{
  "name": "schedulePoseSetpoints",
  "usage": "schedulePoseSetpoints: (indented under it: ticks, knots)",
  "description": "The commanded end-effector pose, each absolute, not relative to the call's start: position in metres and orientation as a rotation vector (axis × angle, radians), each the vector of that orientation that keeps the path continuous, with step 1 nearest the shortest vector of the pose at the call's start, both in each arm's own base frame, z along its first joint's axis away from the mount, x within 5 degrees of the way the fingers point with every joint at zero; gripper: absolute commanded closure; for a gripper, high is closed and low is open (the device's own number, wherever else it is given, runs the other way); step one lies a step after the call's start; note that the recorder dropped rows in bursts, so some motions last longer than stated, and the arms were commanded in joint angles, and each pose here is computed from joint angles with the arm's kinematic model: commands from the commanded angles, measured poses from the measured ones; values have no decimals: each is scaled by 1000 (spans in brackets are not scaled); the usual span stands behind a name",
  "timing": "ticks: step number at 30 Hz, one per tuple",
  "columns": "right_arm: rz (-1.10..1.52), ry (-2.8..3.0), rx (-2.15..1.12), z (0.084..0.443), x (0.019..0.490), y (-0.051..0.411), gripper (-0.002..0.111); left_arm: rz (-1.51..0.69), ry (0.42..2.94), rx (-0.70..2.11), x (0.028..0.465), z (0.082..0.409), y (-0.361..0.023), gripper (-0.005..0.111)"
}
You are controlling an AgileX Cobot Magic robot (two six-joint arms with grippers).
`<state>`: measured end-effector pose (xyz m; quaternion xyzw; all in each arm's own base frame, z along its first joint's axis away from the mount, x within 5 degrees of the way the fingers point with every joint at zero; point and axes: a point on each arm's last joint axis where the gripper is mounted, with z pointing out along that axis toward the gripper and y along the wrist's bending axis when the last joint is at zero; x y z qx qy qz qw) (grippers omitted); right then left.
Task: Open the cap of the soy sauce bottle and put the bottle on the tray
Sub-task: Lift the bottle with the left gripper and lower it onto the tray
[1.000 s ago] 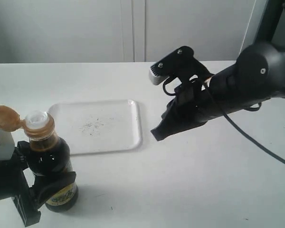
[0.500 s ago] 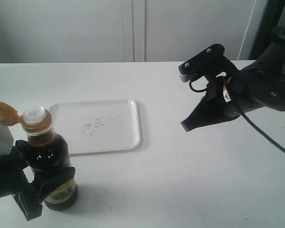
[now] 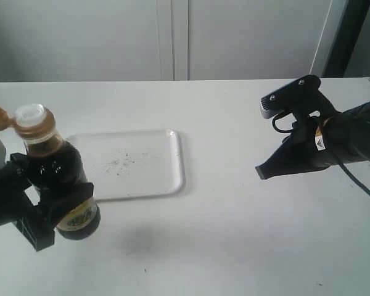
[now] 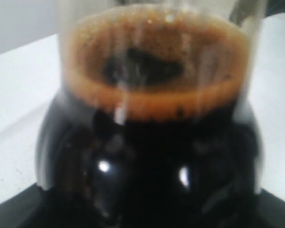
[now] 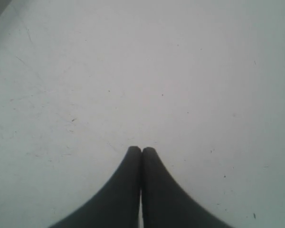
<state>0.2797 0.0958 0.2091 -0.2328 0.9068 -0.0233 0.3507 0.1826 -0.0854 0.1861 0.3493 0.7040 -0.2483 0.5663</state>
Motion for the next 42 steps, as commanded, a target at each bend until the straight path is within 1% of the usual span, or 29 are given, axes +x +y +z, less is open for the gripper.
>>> schedulePoseSetpoints:
  ticks: [1,10,17,27,34,42]
  knots:
    - [-45,2332,-599,206,281,95,108,-607,1503,721,191,214,-87,107]
    - [3,2332,-628,185,291,102,108,-576,1425,677,208,236,-87,107]
    - [22,2335,-638,176,294,105,108,-574,1386,657,221,250,-89,107]
    - [34,2318,-639,176,295,107,108,-587,1425,644,252,246,-94,107]
    - [53,2294,-636,178,296,108,108,-603,1459,644,272,236,-98,107]
    - [59,2288,-634,178,297,109,108,-614,1479,688,288,227,-120,107]
